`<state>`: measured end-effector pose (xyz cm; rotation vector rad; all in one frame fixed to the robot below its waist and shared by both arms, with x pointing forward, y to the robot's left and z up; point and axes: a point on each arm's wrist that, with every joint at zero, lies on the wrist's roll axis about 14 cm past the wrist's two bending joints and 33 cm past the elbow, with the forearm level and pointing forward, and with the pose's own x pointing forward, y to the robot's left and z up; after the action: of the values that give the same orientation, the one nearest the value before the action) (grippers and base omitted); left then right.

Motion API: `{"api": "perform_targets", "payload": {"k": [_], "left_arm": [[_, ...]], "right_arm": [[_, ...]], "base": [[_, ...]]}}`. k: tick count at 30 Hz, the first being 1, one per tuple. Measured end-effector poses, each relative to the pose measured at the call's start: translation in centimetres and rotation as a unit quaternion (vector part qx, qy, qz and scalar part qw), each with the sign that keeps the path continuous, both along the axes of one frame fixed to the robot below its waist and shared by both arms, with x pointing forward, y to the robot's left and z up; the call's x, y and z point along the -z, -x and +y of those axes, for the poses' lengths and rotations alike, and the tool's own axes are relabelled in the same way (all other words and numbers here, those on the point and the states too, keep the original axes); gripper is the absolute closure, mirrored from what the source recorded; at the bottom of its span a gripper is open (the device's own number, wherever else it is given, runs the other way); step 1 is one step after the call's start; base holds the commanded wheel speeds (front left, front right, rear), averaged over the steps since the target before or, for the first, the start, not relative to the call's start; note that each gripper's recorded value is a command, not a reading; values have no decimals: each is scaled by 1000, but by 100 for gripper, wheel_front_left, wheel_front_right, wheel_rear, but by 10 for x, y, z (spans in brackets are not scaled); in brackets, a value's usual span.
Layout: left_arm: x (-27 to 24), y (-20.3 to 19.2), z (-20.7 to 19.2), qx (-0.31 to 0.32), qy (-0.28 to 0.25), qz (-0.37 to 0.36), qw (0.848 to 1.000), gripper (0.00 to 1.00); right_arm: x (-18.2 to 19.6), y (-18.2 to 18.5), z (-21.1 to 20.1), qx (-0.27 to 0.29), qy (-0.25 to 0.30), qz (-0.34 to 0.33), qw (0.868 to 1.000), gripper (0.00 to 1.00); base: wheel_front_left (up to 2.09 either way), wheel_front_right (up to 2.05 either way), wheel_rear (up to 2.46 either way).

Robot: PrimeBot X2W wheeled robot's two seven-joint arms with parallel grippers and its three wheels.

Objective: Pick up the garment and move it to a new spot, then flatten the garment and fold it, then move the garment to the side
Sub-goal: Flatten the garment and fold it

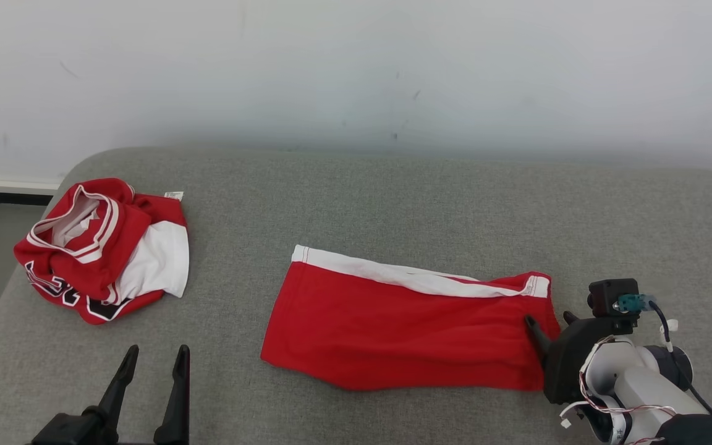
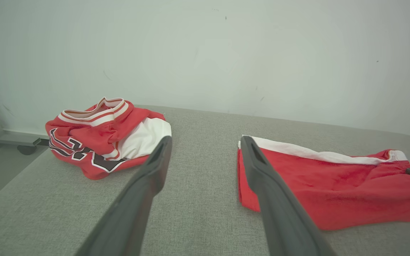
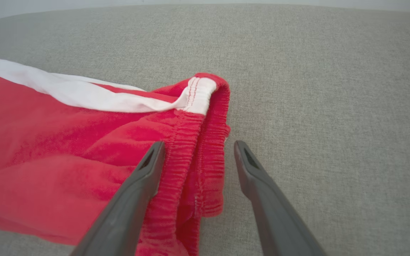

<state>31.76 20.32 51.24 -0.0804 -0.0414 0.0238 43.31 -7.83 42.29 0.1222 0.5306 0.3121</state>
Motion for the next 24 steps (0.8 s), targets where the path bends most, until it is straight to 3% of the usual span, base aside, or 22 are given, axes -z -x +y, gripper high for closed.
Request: {"api": "perform_targets", "payload": {"k": [20, 21, 22, 23, 24], "left_arm": [[8, 0, 4, -11, 5, 17, 1000, 0], [8, 0, 5, -12, 5, 17, 1000, 0], [9, 1, 5, -13, 5, 18, 1000, 0], [9, 1, 6, -14, 4, 19, 1000, 0], [10, 1, 6, -15, 4, 20, 1000, 0]], "right_arm": [[44, 15, 13, -21, 10, 121, 992, 0], [45, 15, 13, -21, 11, 123, 992, 7], [46, 15, 14, -24, 10, 126, 992, 54], [46, 15, 15, -28, 10, 127, 991, 68], [46, 15, 17, -31, 9, 128, 991, 100]], "base": [[0, 0, 0], [0, 0, 0], [0, 0, 0], [0, 0, 0], [0, 0, 0]]}}
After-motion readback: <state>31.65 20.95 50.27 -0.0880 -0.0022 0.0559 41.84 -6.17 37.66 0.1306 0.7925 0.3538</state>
